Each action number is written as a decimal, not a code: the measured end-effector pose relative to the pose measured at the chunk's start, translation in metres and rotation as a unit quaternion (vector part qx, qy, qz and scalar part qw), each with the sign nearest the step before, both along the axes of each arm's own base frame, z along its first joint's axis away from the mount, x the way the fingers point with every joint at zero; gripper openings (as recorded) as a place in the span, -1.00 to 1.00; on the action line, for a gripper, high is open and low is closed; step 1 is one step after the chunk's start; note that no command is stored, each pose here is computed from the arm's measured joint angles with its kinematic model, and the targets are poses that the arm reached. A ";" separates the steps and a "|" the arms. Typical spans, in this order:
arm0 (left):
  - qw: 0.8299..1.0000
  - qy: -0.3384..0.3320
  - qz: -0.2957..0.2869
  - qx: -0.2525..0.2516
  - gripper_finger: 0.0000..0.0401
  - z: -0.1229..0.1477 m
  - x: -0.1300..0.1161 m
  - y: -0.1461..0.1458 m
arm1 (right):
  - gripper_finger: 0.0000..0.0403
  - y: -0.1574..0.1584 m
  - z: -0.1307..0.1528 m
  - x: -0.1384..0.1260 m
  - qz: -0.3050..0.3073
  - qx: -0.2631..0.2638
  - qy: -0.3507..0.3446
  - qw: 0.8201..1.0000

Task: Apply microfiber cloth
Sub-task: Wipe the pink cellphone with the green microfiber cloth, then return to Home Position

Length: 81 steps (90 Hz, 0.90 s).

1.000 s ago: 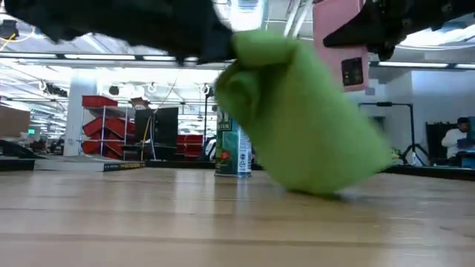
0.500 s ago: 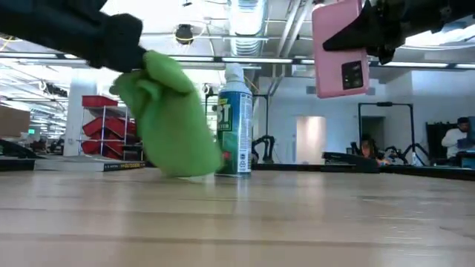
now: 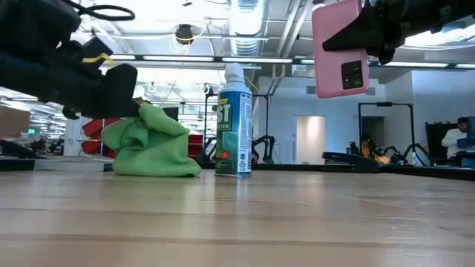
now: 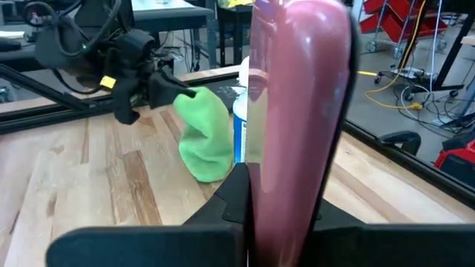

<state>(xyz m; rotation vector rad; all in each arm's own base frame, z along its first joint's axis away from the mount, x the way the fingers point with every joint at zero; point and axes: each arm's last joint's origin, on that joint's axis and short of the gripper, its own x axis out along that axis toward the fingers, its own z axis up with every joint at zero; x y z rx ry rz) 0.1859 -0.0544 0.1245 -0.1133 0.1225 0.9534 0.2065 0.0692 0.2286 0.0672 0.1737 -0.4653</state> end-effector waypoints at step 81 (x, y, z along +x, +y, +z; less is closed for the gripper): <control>0.984 0.002 -0.177 -0.002 -0.21 0.082 0.021 -0.021 | -0.94 0.000 -0.003 0.000 0.013 0.006 0.012 1.000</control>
